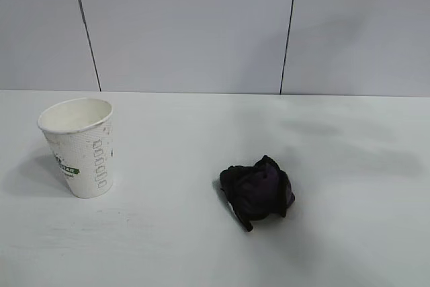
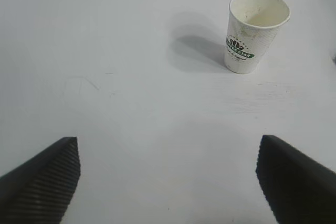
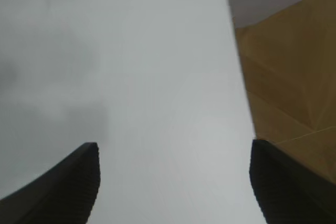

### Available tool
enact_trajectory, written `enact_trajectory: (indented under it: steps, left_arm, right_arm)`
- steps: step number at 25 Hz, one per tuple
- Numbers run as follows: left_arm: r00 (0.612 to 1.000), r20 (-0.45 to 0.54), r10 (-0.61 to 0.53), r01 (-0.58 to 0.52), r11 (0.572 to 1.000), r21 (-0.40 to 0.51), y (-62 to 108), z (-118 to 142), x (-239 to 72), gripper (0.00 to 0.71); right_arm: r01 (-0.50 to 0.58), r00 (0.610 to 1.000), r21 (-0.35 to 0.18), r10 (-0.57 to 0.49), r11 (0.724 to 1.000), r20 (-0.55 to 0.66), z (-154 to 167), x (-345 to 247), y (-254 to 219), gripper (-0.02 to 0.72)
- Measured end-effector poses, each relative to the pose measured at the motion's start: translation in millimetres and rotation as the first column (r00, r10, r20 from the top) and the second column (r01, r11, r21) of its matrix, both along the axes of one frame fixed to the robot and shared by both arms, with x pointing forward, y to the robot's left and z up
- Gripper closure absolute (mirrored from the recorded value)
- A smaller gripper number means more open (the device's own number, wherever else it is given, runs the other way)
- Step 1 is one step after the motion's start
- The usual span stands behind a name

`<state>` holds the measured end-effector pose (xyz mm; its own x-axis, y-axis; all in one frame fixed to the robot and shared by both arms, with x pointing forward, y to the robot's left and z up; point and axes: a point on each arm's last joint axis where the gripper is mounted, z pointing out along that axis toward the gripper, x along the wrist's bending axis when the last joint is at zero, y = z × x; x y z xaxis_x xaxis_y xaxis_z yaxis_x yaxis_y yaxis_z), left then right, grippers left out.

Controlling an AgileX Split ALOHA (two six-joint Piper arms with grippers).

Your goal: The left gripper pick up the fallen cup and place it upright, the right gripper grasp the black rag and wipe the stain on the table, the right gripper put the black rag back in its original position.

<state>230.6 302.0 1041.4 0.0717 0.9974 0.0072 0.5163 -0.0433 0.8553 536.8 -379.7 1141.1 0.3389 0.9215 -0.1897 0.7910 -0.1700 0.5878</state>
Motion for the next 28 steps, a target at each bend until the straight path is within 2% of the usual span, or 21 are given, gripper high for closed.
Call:
enact_trajectory:
  steps: [3, 5, 7, 9, 13, 16, 20, 23, 28]
  left_arm:
    - [1.0, 0.0, 0.0, 0.0, 1.0, 0.0, 0.0, 0.0, 0.0, 0.056]
    - [1.0, 0.0, 0.0, 0.0, 1.0, 0.0, 0.0, 0.0, 0.0, 0.056]
    - [1.0, 0.0, 0.0, 0.0, 1.0, 0.0, 0.0, 0.0, 0.0, 0.056]
    - [1.0, 0.0, 0.0, 0.0, 1.0, 0.0, 0.0, 0.0, 0.0, 0.056]
    - [1.0, 0.0, 0.0, 0.0, 1.0, 0.0, 0.0, 0.0, 0.0, 0.056]
    - [1.0, 0.0, 0.0, 0.0, 1.0, 0.0, 0.0, 0.0, 0.0, 0.056]
    - [1.0, 0.0, 0.0, 0.0, 1.0, 0.0, 0.0, 0.0, 0.0, 0.056]
    - [1.0, 0.0, 0.0, 0.0, 1.0, 0.0, 0.0, 0.0, 0.0, 0.056]
    - [1.0, 0.0, 0.0, 0.0, 1.0, 0.0, 0.0, 0.0, 0.0, 0.056]
  right_arm:
    - [0.01, 0.988, -0.03, -0.005, 1.0, 0.152, 46.7, -44.9, 4.5, 0.157]
    - [-0.018, 0.96, -0.046, 0.031, 0.999, 0.277, 78.7, -83.7, 17.5, 0.157]
    - [-0.061, 0.917, -0.076, 0.086, 0.995, 0.39, 104.5, -124.5, 32.4, 0.157]
    - [-0.095, 0.852, -0.113, 0.139, 0.989, 0.504, 125.7, -172.1, 45.7, 0.156]
    - [-0.122, 0.715, -0.158, 0.198, 0.98, 0.671, 141.2, -261.5, 62.9, 0.156]
    - [-0.147, 0.668, -0.144, 0.205, 0.979, 0.716, 125.1, -311.0, 71.8, 0.156]
    - [-0.186, 0.676, -0.104, 0.205, 0.977, 0.708, 82.8, -346.7, 79.8, 0.156]
    - [-0.197, 0.718, -0.078, 0.199, 0.977, 0.667, 44.0, -351.5, 80.9, 0.156]
    - [-0.207, 0.824, -0.021, 0.186, 0.978, 0.536, -22.7, -330.7, 78.6, 0.156]
